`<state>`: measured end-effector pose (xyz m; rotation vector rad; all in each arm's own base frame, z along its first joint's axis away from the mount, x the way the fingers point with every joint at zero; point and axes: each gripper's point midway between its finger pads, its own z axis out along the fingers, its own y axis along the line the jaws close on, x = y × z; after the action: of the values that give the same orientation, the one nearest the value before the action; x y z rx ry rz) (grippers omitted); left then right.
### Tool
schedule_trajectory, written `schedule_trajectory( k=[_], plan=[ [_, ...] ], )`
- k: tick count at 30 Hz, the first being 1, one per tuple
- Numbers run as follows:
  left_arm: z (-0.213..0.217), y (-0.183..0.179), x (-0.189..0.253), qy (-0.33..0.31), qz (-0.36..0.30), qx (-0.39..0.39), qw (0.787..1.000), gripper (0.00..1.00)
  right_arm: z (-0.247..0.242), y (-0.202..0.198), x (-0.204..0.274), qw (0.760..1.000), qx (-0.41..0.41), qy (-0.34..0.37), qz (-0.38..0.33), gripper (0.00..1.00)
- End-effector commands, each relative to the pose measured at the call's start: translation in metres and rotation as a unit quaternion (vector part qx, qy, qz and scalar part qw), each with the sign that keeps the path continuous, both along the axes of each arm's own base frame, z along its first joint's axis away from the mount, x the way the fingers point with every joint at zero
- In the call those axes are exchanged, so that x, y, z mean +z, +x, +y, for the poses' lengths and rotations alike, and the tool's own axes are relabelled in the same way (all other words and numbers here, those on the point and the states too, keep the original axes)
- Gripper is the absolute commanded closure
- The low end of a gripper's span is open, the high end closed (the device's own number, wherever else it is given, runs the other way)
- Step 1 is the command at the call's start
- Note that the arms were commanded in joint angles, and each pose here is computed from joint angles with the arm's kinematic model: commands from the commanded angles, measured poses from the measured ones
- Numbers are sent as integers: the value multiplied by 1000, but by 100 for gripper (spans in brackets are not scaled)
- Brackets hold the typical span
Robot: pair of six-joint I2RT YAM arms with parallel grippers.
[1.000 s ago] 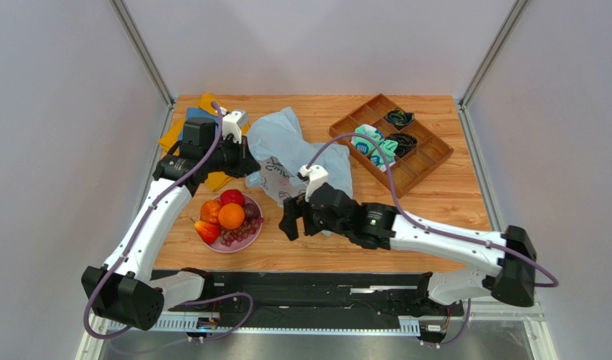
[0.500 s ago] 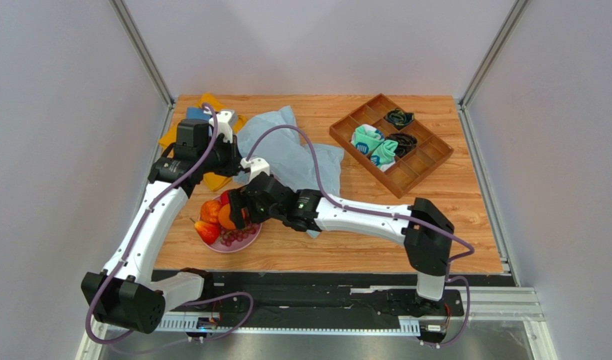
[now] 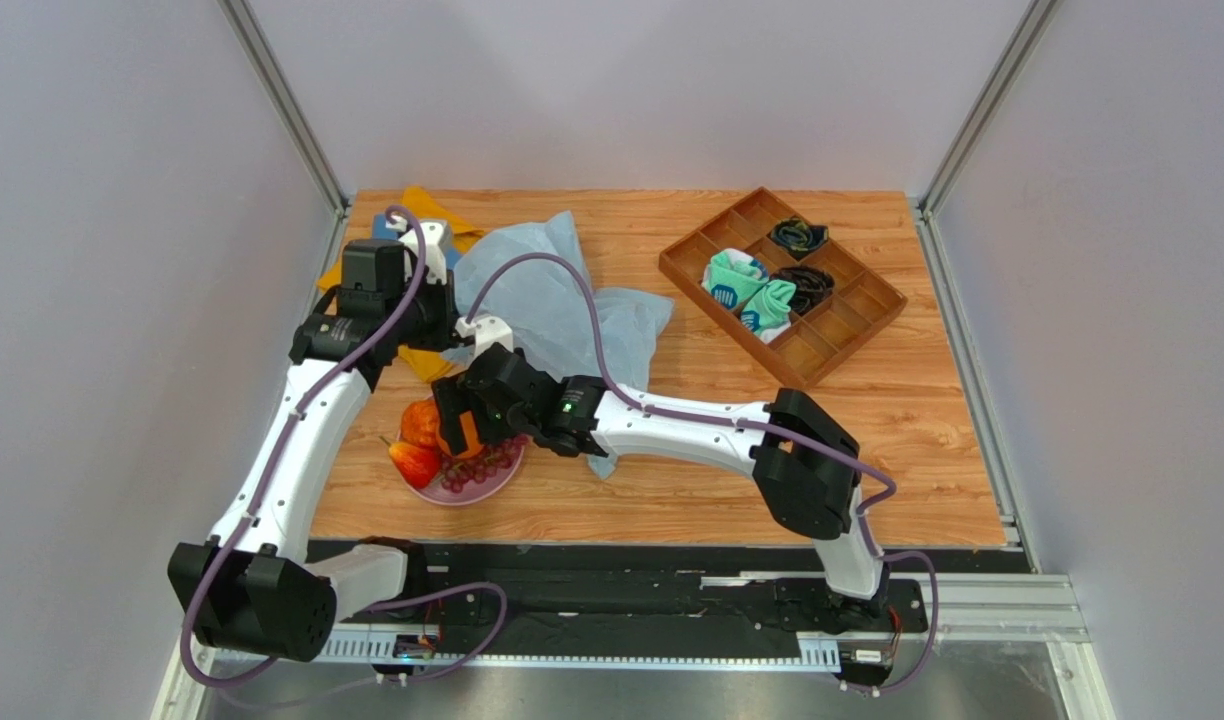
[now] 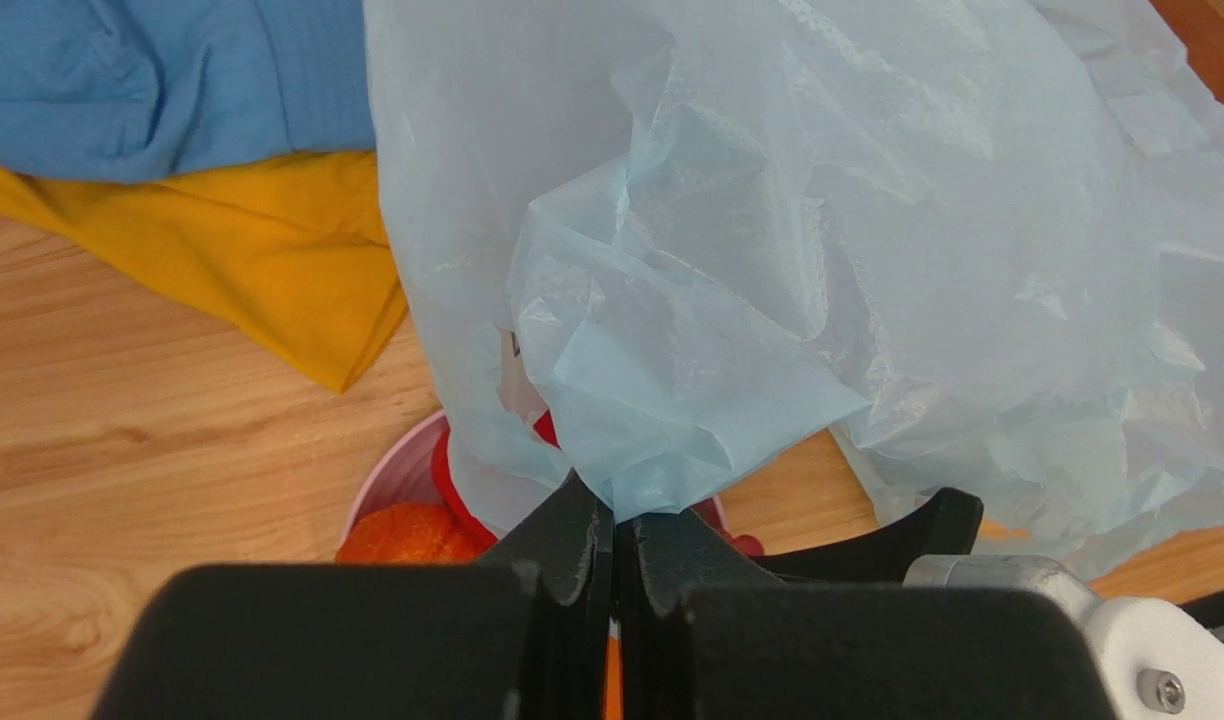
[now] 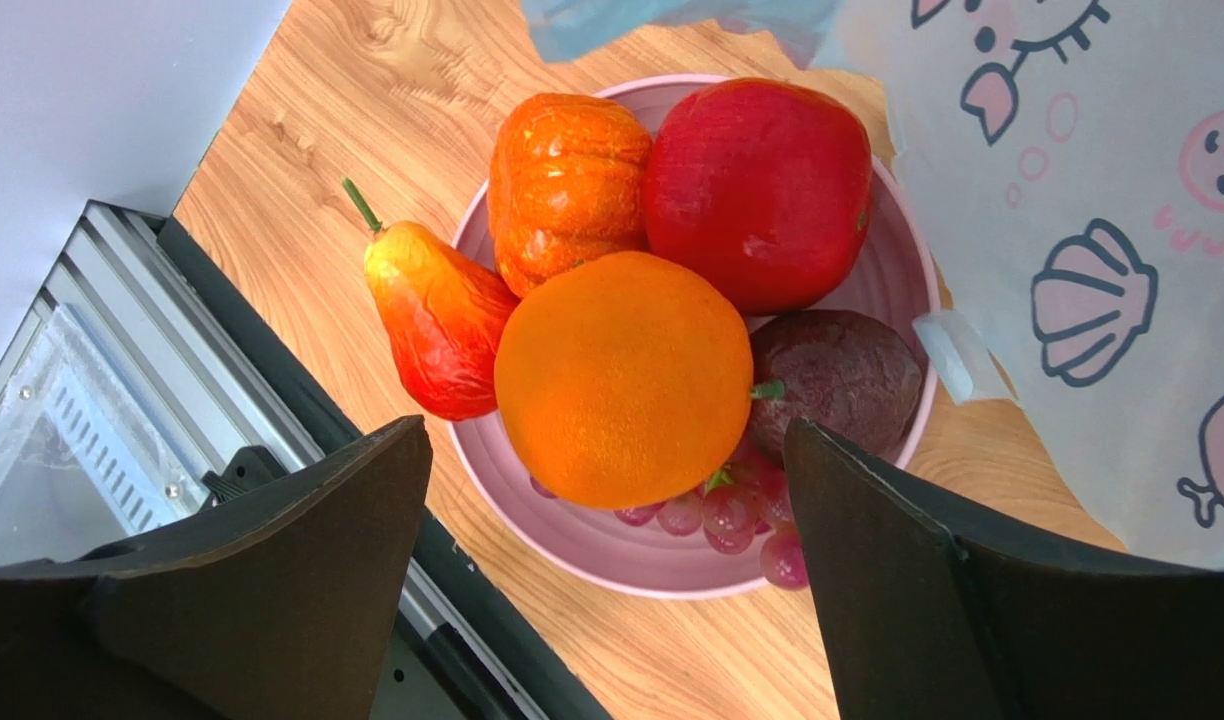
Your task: Place the fruits into the plastic bag
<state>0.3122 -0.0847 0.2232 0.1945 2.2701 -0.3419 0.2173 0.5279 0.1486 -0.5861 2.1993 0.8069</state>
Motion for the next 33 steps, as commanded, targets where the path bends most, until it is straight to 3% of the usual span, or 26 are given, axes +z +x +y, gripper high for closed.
schedule_trajectory(
  k=[1,19,28,31,33],
  plan=[
    [-8,-4,5,-10,-6,-17,1000,100,17,3,-9,1000,18,4,-4,8],
    [23,6,-10,-4,21,34,999,100,17,1,-31,1000,9,-1,17,10],
    [18,5,-10,-18,21,24,999,100,17,3,-51,999,-8,-16,30,11],
    [15,4,-9,-26,20,19,999,100,18,4,-49,1000,-7,-13,27,15],
    [16,4,-9,-25,21,20,999,100,19,5,-44,1000,-5,-8,22,24]
  ],
)
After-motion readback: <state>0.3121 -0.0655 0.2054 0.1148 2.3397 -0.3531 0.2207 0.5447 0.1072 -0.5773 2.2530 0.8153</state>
